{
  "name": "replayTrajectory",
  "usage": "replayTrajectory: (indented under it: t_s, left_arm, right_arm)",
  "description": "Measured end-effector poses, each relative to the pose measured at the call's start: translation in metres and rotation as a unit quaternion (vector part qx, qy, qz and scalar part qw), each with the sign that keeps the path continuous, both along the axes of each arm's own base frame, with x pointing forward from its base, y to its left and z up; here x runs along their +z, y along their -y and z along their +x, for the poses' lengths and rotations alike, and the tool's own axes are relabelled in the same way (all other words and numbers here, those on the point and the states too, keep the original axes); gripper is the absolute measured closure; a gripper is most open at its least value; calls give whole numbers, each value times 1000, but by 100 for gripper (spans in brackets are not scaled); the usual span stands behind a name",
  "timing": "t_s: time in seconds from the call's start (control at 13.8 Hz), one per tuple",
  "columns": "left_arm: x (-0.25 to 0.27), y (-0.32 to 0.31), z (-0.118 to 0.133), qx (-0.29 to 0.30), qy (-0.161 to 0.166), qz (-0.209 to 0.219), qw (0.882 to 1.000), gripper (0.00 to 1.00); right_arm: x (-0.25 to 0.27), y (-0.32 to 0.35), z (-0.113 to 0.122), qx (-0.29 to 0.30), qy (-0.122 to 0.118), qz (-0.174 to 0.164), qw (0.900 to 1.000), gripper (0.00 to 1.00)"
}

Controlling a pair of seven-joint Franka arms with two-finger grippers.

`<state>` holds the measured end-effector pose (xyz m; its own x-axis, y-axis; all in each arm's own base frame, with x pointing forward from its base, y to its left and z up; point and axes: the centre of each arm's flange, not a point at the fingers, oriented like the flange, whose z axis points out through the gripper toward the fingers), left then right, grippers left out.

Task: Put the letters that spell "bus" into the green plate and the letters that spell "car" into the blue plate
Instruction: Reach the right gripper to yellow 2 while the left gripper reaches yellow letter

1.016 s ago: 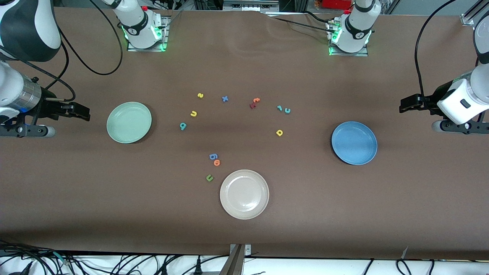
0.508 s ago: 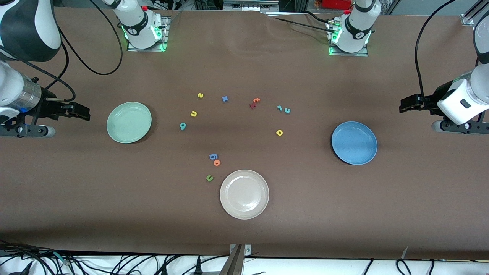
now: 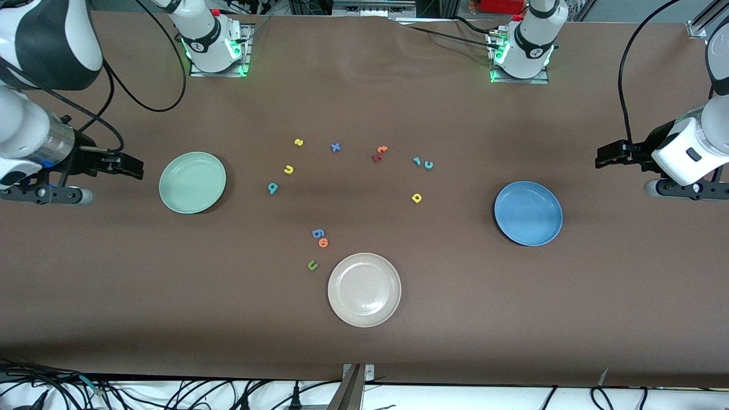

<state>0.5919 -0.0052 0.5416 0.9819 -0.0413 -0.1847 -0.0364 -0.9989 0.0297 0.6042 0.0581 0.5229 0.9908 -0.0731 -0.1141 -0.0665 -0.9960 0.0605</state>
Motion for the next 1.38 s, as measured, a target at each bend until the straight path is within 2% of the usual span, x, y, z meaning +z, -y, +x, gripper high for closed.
replayTrajectory:
  t_s: [0.44,0.73,0.87,1.16,1.38]
  left_arm:
    - [-2,3,1,-2,-2,0,1000,0]
    - [-16,29,4,-18,-14,-17,1000,0]
    - [-28,41,7,-28,-24,-17,999,0]
    - [-33,71,6,-53,-28,-17,998,0]
    - [-40,99,4,-69,-36,-33,996,0]
  right_arm:
    - [-42,-99,-18,-38,-28,-23,999,2]
    - [-108,-181,-31,-57,-23,-39,997,2]
    - [-144,-213,-49,-66,-20,-41,997,2]
    - [-206,-242,-89,-73,-37,-14,997,2]
    - [-254,-246,-120,-70,-26,-2,997,3]
